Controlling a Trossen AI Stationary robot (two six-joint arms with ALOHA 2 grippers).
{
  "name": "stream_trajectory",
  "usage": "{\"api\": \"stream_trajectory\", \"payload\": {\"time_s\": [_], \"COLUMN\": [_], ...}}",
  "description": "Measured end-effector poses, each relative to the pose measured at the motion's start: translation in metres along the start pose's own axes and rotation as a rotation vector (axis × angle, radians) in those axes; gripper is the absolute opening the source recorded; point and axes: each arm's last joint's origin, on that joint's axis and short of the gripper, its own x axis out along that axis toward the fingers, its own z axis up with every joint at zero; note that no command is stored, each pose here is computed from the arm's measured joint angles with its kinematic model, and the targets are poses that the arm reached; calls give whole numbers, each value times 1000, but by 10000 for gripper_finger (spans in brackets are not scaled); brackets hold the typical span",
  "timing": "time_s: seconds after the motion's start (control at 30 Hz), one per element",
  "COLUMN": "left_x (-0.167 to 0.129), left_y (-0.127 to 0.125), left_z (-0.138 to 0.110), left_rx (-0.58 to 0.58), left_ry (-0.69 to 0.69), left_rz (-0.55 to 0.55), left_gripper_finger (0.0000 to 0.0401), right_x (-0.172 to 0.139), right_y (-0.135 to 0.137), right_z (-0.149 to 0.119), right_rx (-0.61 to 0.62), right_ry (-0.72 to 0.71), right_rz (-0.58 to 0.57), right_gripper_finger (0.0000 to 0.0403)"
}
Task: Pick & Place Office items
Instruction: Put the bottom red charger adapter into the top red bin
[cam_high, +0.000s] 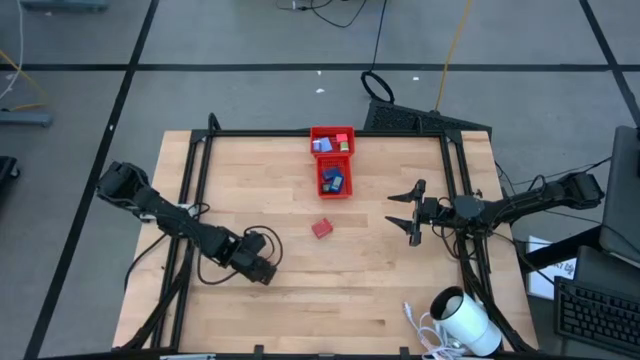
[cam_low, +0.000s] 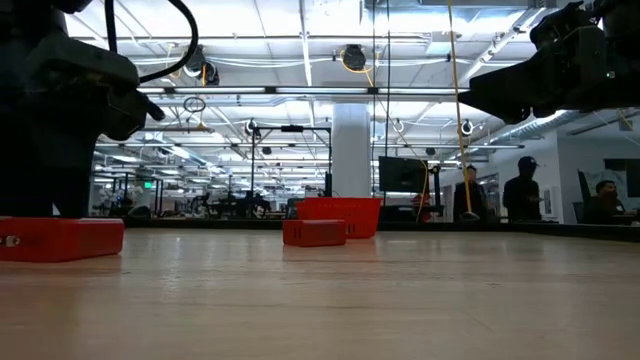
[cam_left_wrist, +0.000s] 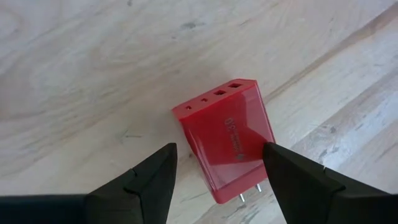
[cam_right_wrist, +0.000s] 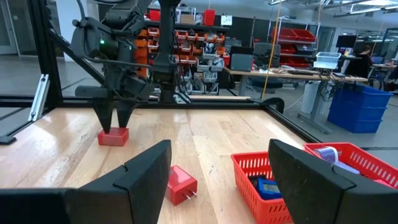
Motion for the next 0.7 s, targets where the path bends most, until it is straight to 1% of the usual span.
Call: {"api": "stream_trajectory", "payload": {"time_s": [0.13,0.4,0.6,0.7], "left_x": [0,0,0,0], "left_y": [0,-3,-4,-5], "left_z": [1,2,2,3], "left_rx": [18,110,127,120], "left_ry": [2,-5,-2,35], "left_rz": [4,-33,-39,-53], "left_gripper_finger": [240,245,290,315], "right_x": [0,0,0,0], "right_y": [0,0,0,0], "right_z": [0,0,0,0], "right_rx": [0,0,0,0], "right_ry": [0,0,0,0], "right_rz": [0,0,0,0], "right_gripper_finger": [263,263,263,263]}}
